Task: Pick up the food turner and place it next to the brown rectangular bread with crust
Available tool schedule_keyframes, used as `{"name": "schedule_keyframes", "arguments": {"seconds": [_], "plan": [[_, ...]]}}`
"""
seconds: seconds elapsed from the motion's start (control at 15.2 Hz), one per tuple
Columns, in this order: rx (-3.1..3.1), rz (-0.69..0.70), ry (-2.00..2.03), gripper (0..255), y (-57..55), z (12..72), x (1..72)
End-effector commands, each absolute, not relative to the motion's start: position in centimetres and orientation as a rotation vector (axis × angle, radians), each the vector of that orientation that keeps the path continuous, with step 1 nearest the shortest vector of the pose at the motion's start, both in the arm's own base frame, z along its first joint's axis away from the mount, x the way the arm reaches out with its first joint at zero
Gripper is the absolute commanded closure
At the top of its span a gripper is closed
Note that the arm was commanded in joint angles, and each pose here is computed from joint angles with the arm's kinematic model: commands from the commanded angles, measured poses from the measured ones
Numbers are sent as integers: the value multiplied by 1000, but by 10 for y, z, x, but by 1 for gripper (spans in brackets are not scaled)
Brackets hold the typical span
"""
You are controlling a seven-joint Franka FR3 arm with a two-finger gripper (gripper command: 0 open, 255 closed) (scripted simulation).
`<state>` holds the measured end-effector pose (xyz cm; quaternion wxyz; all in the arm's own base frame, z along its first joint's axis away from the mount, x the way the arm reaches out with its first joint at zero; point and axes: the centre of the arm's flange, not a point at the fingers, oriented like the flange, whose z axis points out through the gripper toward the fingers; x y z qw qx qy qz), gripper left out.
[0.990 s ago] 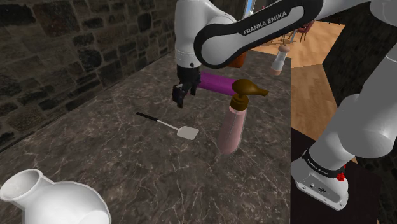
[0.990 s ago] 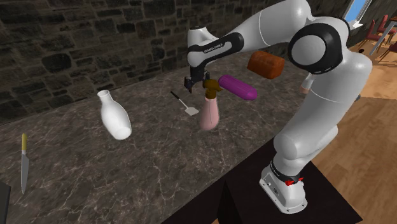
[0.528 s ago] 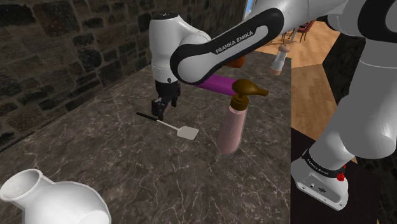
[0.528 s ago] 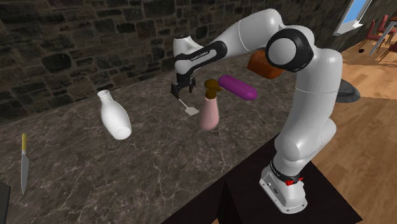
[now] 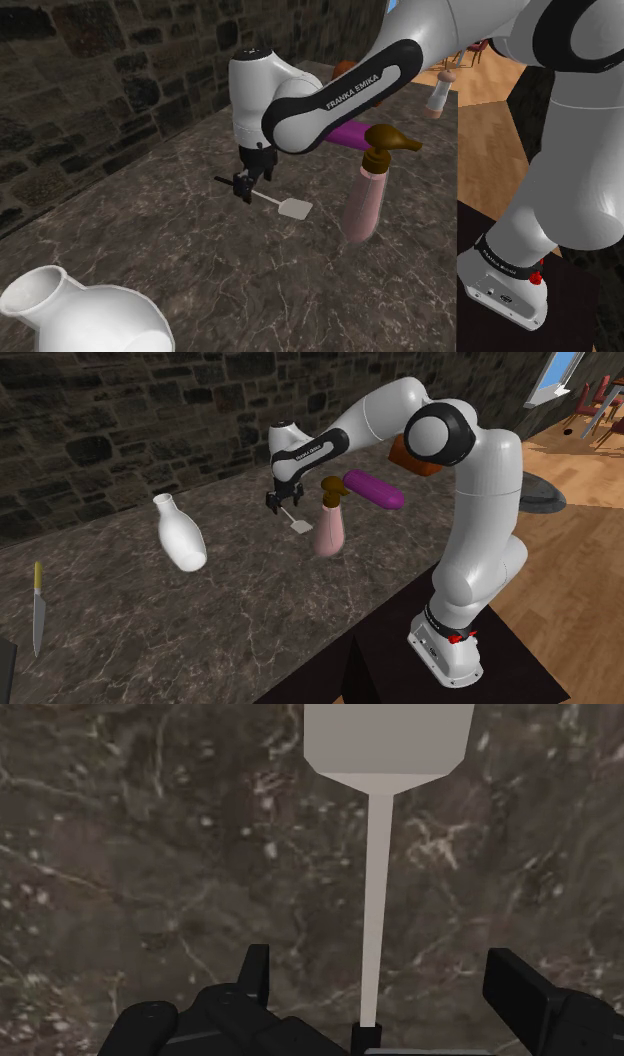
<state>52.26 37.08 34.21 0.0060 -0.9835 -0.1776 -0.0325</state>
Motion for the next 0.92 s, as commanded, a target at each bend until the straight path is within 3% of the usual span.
{"name": "schedule_keyframes", "arguments": {"seconds": [0.0, 0.46, 0.53, 0.86], "plan": [[-3078, -102, -556, 0, 371, 338, 524], [-3078, -102, -556, 0, 371, 339, 524], [-3078, -102, -556, 255, 371, 339, 524], [-3078, -102, -556, 255, 371, 339, 524]]}}
